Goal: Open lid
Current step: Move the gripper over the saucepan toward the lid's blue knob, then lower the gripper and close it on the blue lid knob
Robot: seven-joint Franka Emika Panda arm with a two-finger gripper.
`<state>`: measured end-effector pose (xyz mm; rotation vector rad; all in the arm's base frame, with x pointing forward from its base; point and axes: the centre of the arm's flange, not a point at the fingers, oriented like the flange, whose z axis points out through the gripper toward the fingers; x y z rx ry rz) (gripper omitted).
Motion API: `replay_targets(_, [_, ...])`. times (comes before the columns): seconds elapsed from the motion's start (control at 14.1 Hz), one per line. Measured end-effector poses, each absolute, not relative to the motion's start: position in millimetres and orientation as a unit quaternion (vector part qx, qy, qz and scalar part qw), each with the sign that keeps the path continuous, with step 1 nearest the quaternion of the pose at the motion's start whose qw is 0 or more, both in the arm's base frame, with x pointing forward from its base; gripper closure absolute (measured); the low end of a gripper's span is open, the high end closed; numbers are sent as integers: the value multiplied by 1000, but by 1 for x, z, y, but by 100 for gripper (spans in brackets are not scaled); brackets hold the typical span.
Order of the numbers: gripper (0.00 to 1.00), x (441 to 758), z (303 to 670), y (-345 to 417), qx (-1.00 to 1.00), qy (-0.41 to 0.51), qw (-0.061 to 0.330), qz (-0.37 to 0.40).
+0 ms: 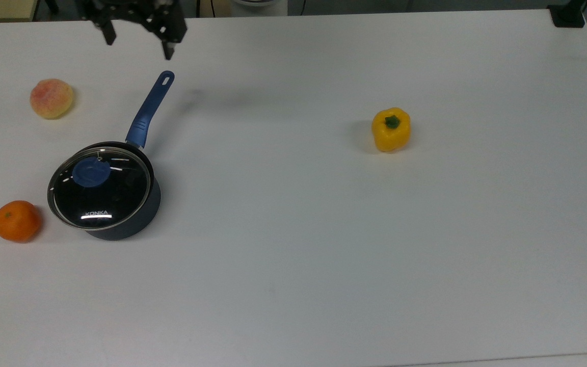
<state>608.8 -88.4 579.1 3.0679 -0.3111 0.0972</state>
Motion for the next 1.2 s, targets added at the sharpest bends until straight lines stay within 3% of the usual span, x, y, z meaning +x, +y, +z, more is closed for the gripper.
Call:
replay_targets(0.28, [0, 647, 555, -133, 988, -138, 41, 60])
replay_targets(0.57, [0, 664, 542, -158, 981, -154, 37, 112])
replay_targets(0.85, [0, 681, 514, -166, 973, -170, 14, 156])
replay_targets(1.2, [0, 689, 468, -169, 966, -177, 17, 186])
